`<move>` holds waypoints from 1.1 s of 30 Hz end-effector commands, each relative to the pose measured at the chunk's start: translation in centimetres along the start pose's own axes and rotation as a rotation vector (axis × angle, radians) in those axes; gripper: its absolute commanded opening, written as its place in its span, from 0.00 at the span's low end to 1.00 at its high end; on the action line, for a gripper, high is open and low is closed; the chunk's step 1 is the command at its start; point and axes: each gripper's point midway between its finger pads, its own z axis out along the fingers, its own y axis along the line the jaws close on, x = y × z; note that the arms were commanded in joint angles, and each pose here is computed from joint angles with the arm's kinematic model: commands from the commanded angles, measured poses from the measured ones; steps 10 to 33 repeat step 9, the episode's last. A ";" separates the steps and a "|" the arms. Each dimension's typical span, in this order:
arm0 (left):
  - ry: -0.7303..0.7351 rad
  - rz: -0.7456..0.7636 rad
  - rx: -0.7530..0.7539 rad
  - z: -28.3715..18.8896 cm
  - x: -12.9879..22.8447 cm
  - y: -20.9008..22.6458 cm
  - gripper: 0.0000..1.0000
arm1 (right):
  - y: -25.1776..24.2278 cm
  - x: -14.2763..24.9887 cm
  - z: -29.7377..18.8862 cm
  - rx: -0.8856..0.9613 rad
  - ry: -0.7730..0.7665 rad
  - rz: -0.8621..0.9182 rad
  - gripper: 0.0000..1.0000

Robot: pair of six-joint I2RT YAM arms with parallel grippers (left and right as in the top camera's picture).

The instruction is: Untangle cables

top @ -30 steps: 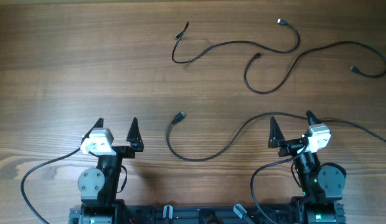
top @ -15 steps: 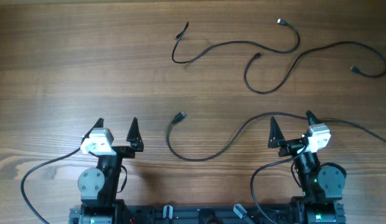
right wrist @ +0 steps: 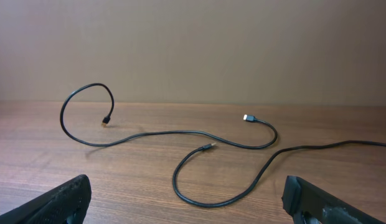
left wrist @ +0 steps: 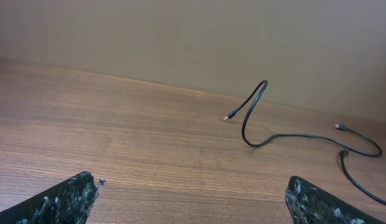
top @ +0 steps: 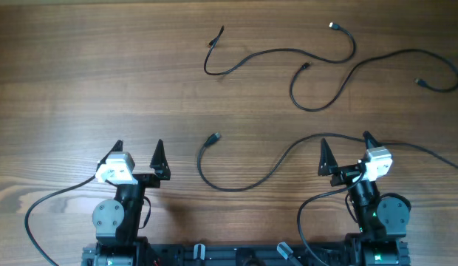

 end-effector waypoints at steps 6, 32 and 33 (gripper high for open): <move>0.006 0.023 0.023 0.0 0.3 -0.4 1.00 | -0.2 0.2 0.1 0.014 0.004 0.016 1.00; 0.006 0.023 0.023 0.0 0.3 -0.4 1.00 | -0.2 0.2 0.1 0.014 0.004 0.015 1.00; 0.006 0.023 0.023 0.0 0.3 -0.4 1.00 | -0.2 0.2 0.1 0.014 0.004 0.015 1.00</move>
